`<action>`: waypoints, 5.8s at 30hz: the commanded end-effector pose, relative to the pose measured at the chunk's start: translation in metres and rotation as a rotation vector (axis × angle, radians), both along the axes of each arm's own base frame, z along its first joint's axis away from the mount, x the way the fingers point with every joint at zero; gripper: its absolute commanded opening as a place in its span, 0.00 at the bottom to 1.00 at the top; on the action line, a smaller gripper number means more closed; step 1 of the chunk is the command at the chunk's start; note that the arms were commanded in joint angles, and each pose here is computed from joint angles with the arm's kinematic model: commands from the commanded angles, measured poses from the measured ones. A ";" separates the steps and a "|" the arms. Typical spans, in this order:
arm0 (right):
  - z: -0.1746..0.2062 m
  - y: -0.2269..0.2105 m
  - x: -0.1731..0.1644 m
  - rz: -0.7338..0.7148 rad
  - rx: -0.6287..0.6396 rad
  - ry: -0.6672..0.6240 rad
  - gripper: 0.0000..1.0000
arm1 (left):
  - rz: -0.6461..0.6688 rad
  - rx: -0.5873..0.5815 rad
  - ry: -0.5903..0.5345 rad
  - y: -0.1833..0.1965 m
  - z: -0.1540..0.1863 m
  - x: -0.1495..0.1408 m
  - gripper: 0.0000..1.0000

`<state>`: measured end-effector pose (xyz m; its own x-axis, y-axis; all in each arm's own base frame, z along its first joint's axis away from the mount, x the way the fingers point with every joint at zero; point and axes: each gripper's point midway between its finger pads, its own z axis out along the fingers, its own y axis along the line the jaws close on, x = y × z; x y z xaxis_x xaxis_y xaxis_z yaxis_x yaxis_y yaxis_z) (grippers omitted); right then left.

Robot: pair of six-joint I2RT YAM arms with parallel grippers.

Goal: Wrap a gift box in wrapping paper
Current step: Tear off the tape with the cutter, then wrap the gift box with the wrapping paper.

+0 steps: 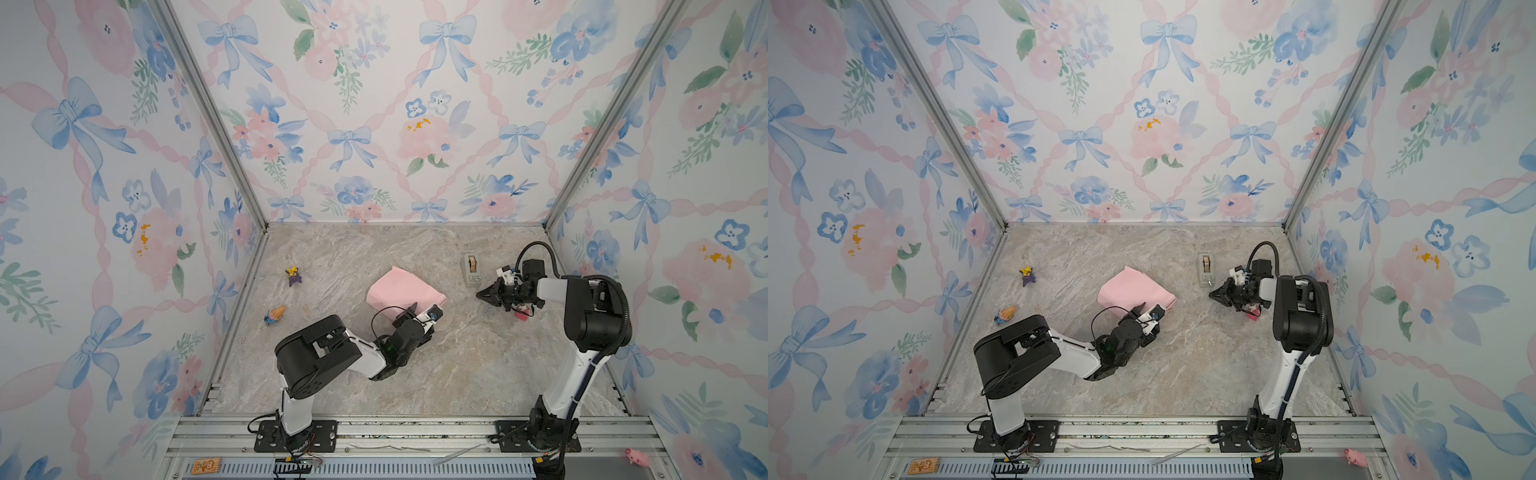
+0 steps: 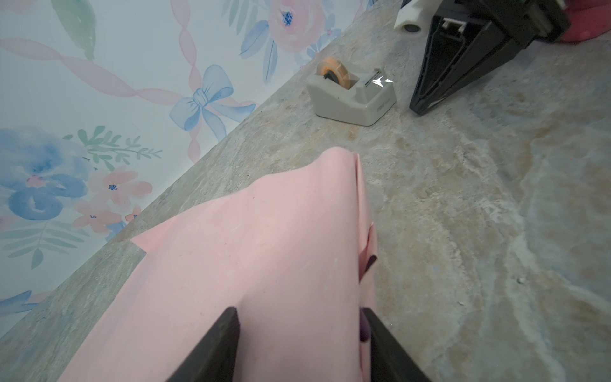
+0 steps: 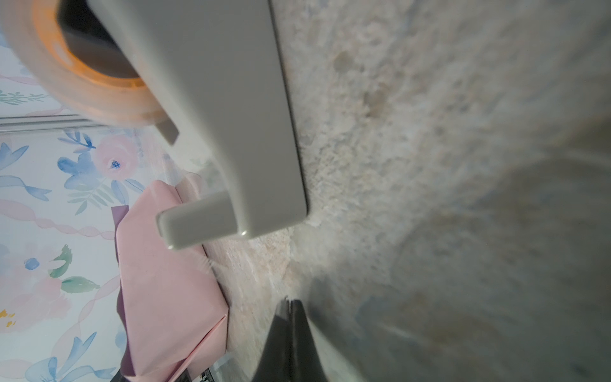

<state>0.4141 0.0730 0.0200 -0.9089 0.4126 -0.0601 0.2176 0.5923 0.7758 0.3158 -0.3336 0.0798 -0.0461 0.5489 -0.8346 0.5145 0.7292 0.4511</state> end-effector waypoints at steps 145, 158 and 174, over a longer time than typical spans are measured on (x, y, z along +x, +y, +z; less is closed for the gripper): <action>0.091 0.160 -0.127 0.589 0.040 -0.218 0.18 | -0.009 0.185 0.181 0.027 -0.077 -0.020 0.59; 0.115 0.178 -0.118 0.631 0.101 -0.278 0.04 | -0.011 0.188 0.180 0.028 -0.077 -0.021 0.59; 0.086 0.165 -0.118 0.583 0.061 -0.177 0.15 | -0.013 0.186 0.185 0.027 -0.079 -0.022 0.59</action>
<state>0.2972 0.2424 0.1073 -0.9591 -0.1520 -0.2389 -0.2831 0.5166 0.8080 0.3160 -0.3340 0.0806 -0.0399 0.5405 -0.8404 0.5118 0.7334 0.4474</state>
